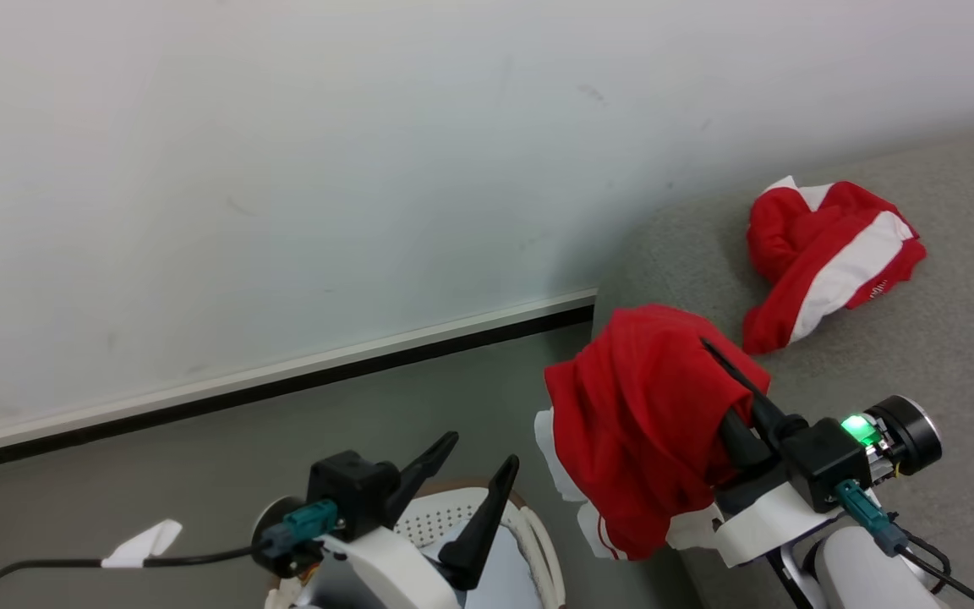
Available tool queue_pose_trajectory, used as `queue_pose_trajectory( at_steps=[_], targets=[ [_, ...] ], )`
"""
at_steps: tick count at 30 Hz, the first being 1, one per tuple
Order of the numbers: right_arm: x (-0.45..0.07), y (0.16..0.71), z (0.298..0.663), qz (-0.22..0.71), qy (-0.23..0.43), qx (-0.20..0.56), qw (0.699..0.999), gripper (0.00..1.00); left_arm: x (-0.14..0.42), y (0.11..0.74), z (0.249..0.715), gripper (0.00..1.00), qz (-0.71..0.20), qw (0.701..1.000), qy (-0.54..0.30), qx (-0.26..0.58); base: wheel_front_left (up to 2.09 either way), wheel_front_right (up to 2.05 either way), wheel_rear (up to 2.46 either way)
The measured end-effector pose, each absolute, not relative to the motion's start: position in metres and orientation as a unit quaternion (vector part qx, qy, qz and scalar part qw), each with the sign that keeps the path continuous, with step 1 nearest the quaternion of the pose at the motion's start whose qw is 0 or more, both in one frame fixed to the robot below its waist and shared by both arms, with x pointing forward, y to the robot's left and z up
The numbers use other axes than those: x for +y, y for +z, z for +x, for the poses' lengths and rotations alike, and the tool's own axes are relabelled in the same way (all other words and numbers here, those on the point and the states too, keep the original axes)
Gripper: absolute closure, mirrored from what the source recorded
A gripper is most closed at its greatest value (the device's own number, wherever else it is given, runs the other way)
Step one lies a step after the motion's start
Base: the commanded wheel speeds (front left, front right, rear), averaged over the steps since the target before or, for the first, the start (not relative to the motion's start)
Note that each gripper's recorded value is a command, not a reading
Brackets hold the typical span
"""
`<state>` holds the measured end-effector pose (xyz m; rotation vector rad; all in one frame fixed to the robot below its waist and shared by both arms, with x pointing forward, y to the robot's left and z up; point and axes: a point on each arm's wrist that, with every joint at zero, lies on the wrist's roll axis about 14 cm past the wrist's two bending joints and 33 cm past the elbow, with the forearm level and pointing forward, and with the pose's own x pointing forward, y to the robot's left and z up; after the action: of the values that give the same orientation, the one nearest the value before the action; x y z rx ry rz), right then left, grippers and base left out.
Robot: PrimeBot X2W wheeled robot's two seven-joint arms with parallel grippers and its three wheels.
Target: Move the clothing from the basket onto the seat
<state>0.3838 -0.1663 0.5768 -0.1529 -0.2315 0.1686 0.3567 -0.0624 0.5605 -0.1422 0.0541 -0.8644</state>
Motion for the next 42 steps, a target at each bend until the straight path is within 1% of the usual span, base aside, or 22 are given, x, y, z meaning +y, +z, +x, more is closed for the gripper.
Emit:
queue_pose_trajectory(
  at_steps=[4, 8, 12, 15, 18, 22, 28, 33, 35, 37, 42],
  targets=[
    [-0.192, 0.577, 0.375, -0.077, 0.047, -0.113, 0.99, 1.0, -0.081, 0.557, 0.351, 0.0, -0.072, 0.892, -0.446, 0.032, 0.0, 0.0, 0.0],
    [-0.206, 0.581, 0.372, -0.079, 0.025, -0.113, 0.99, 1.0, -0.091, 0.554, 0.352, 0.0, -0.074, 0.884, -0.459, 0.035, 0.0, 0.0, 0.0],
    [-0.213, 0.58, 0.376, -0.074, 0.014, -0.109, 0.991, 1.0, -0.096, 0.553, 0.359, 0.0, -0.078, 0.881, -0.466, 0.034, 0.0, 0.0, 0.0],
    [-0.222, 0.583, 0.385, -0.078, 0.004, -0.11, 0.991, 1.0, -0.097, 0.557, 0.37, 0.0, -0.075, 0.88, -0.469, 0.021, 0.0, 0.0, 0.0],
    [-0.236, 0.603, 0.406, -0.091, -0.011, -0.13, 0.987, 1.0, -0.096, 0.561, 0.388, 0.0, -0.077, 0.88, -0.468, 0.007, 0.0, 0.0, 0.0],
    [-0.268, 0.638, 0.445, -0.118, -0.043, -0.16, 0.979, 1.0, -0.094, 0.559, 0.416, 0.0, -0.078, 0.88, -0.468, -0.004, 0.0, 0.0, 0.0],
    [-0.339, 0.696, 0.502, -0.149, -0.125, -0.191, 0.962, 1.0, -0.082, 0.535, 0.456, 0.0, -0.082, 0.886, -0.457, -0.001, 0.0, 0.0, 0.0],
    [-0.396, 0.718, 0.537, -0.159, -0.201, -0.187, 0.948, 1.0, -0.065, 0.51, 0.484, 0.0, -0.087, 0.895, -0.437, 0.011, 0.0, 0.0, 0.0],
    [-0.419, 0.712, 0.546, -0.164, -0.233, -0.169, 0.944, 1.0, -0.058, 0.501, 0.492, 0.0, -0.09, 0.899, -0.429, 0.016, 0.0, 0.0, 0.0],
    [-0.441, 0.69, 0.553, -0.162, -0.263, -0.136, 0.941, 1.0, -0.052, 0.492, 0.498, 0.0, -0.093, 0.901, -0.422, 0.021, 0.0, 0.0, 0.0],
    [-0.471, 0.597, 0.56, -0.13, -0.309, -0.037, 0.941, 1.0, -0.037, 0.473, 0.505, 0.0, -0.096, 0.911, -0.399, 0.037, 0.0, 0.0, 0.0]
  ],
)
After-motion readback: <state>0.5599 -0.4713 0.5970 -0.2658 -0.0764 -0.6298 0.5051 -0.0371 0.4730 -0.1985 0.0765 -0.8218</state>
